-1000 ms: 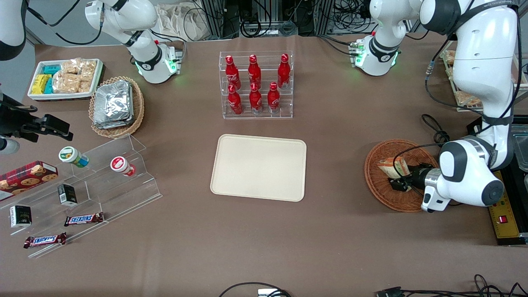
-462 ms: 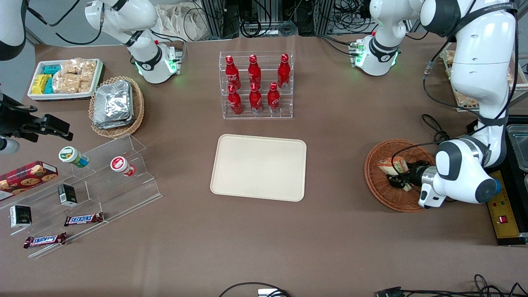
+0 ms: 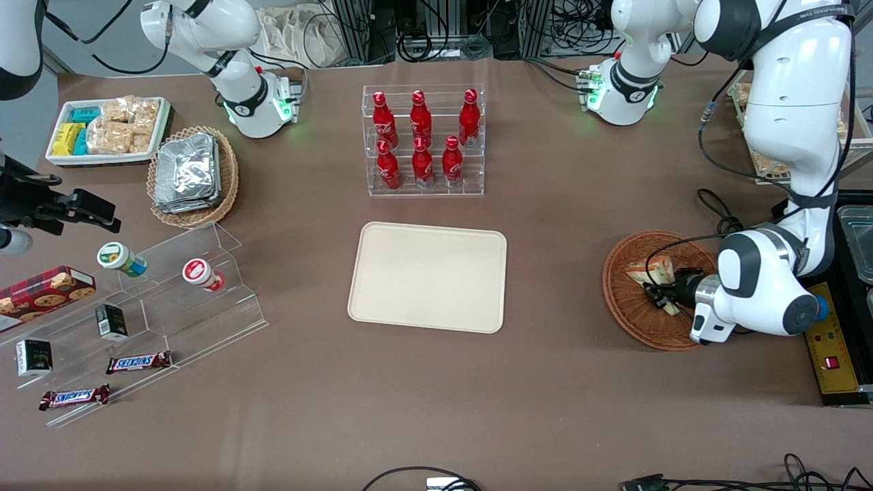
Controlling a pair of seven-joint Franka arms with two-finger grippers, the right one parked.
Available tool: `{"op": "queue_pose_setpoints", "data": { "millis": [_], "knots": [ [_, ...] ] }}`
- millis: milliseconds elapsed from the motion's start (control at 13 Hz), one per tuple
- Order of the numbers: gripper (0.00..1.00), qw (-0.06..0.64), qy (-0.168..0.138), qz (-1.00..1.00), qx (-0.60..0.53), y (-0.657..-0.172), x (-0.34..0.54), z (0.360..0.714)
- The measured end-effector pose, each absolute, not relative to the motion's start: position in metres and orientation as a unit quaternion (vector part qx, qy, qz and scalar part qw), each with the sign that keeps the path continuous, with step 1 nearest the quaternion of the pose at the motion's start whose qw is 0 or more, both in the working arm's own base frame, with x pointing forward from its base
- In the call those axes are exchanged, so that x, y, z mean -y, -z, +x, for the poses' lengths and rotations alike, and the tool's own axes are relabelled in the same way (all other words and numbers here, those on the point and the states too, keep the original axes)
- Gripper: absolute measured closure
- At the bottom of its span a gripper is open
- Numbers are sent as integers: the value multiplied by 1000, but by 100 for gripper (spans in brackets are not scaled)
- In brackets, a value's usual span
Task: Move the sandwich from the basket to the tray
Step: 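Lift the sandwich out of the basket with the left gripper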
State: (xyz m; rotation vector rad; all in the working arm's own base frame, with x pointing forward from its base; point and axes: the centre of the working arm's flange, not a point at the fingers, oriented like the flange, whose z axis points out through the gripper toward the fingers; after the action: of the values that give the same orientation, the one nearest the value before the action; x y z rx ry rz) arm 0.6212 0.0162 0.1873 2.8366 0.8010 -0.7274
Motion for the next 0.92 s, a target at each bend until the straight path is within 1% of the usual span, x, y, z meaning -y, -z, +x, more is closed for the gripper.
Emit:
{"op": "queue_pose_setpoints", "data": {
  "millis": [77, 154, 231, 462, 615, 769, 846, 923],
  "knots": [
    [69, 53, 236, 934, -262, -191, -15, 623],
    [69, 55, 230, 936, -261, -199, -15, 625],
    [71, 58, 219, 939, -258, -214, -15, 629],
    [71, 71, 186, 958, -208, -296, -14, 634],
    [72, 80, 164, 969, -166, -349, -14, 631],
    [72, 82, 149, 976, -139, -389, -9, 624],
    [74, 75, 145, 979, -123, -402, -1, 620],
    [74, 64, 142, 982, -104, -411, 15, 618]
  ]
}}
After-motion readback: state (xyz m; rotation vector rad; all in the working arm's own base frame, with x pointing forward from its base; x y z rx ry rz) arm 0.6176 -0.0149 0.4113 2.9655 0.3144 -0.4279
